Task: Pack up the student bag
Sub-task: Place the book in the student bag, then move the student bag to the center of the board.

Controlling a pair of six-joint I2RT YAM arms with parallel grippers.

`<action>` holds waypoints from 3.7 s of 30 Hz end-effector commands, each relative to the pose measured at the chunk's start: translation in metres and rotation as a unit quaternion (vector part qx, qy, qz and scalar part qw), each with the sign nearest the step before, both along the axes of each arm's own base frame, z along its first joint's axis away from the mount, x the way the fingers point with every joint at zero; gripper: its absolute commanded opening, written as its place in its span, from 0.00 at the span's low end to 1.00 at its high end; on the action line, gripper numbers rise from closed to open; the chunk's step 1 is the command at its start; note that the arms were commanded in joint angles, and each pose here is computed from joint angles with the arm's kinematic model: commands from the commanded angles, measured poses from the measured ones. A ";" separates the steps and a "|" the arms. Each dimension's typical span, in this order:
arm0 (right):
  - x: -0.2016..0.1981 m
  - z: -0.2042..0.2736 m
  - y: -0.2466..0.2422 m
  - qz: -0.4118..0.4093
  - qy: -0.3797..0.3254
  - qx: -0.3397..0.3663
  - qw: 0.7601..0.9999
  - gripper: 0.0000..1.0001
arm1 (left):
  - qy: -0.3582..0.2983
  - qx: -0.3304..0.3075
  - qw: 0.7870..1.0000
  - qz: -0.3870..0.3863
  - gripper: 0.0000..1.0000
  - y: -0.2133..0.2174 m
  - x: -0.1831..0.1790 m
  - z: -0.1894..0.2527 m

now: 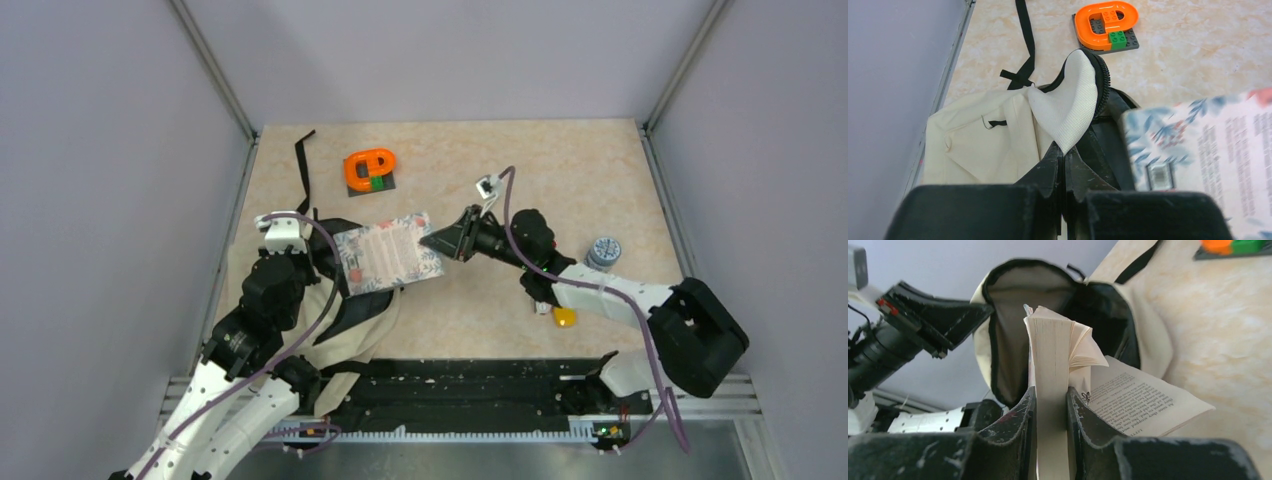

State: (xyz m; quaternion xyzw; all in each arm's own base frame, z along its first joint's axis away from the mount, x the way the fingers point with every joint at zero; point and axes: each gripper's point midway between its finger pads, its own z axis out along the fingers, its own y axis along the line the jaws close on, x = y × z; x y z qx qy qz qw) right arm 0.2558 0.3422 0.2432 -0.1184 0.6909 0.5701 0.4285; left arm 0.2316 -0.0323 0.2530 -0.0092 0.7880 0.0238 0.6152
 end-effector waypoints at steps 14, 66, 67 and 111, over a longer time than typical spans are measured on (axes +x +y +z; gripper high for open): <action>0.008 -0.066 0.092 0.029 0.049 0.000 0.998 0.00 | -0.047 -0.030 0.998 -0.003 0.00 -0.006 0.008 0.024; -0.011 -0.093 0.059 -0.059 -0.013 -0.218 0.974 0.78 | -0.061 -0.039 0.997 -0.002 0.00 -0.002 0.002 0.030; -0.011 -0.100 0.059 -0.058 -0.007 -0.227 0.972 0.76 | -0.060 -0.039 0.997 -0.002 0.00 -0.002 0.002 0.030; 0.056 -0.101 0.063 -0.089 -0.022 -0.283 0.955 0.00 | 0.081 -0.037 0.973 -0.211 0.00 -0.108 0.035 0.006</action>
